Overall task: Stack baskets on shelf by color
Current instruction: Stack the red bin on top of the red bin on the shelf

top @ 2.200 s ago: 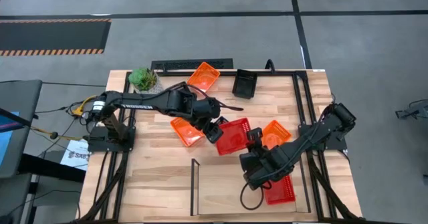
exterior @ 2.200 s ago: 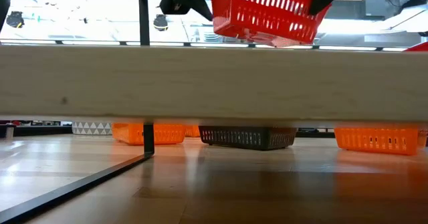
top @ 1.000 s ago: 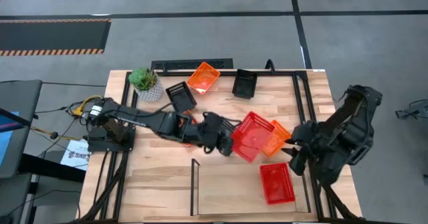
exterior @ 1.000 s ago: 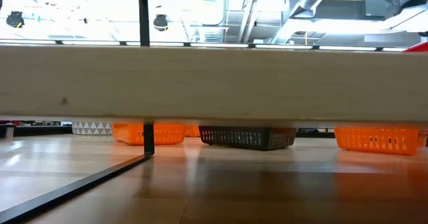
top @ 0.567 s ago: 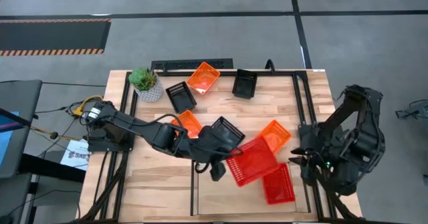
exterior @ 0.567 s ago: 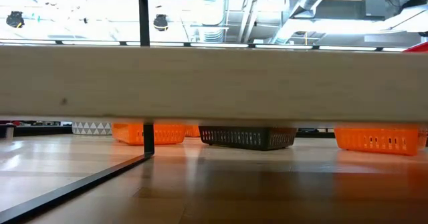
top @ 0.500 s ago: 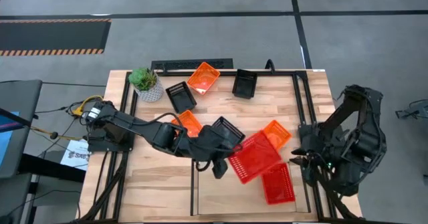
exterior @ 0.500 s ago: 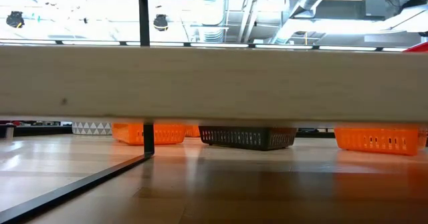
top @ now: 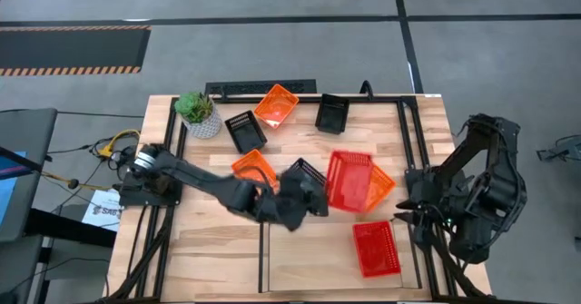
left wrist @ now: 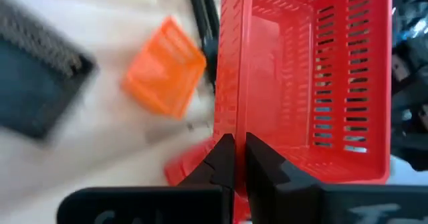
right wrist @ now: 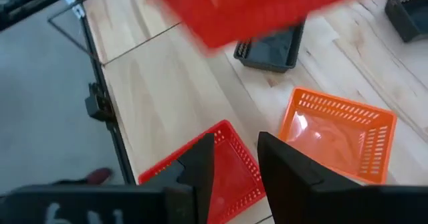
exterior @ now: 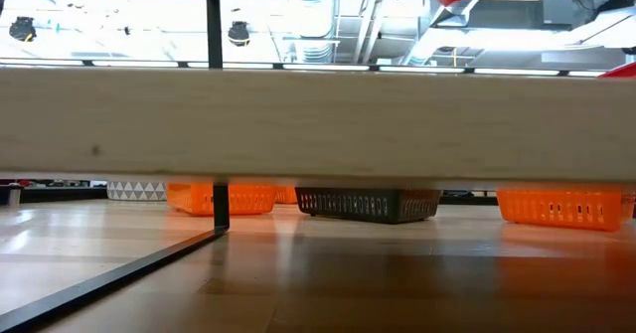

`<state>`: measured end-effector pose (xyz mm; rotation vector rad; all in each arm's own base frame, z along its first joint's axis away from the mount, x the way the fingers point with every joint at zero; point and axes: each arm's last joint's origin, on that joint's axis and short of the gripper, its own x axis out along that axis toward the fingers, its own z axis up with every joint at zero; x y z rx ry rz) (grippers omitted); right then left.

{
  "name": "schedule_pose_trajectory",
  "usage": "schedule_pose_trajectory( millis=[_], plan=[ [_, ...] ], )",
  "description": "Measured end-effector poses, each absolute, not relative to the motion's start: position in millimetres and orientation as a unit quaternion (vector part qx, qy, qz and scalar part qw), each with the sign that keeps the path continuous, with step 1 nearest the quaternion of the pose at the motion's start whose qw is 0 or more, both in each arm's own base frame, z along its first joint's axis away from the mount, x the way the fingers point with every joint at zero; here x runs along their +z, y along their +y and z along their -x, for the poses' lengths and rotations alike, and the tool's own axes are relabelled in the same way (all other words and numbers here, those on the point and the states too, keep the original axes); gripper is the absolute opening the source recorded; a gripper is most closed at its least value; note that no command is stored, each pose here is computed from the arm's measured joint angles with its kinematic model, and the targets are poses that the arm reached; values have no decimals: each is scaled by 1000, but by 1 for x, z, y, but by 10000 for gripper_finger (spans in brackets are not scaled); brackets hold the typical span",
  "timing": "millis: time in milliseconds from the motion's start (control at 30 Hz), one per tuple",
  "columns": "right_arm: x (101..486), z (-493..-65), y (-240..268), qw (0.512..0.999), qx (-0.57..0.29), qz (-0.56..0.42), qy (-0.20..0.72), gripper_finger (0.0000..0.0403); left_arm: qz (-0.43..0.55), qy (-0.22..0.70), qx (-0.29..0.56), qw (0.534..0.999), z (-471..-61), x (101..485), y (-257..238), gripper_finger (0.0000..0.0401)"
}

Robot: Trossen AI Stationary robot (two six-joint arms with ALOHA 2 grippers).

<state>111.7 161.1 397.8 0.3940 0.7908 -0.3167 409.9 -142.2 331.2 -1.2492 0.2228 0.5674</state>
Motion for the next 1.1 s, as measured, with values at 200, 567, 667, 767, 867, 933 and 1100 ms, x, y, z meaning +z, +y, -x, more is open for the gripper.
schedule_pose_trajectory(
  millis=[200,567,667,767,867,933,1100],
  plan=[
    [398,-114,159,892,-161,-194,376,136,649,105,220,721,-437,292,-170,0],
    [398,-114,159,897,-160,-185,368,136,677,80,244,690,-423,268,-219,0],
    [399,-115,159,901,-163,-182,358,136,685,78,233,686,-418,268,-231,0],
    [399,-115,159,902,-165,-183,353,136,702,76,231,669,-420,254,-242,0],
    [399,-115,159,902,-169,-189,350,136,710,89,221,663,-431,239,-251,0],
    [399,-115,159,901,-170,-191,350,136,716,94,212,658,-438,240,-255,0],
    [399,-115,158,901,-170,-191,349,136,704,110,194,675,-456,244,-256,0]
  ],
)
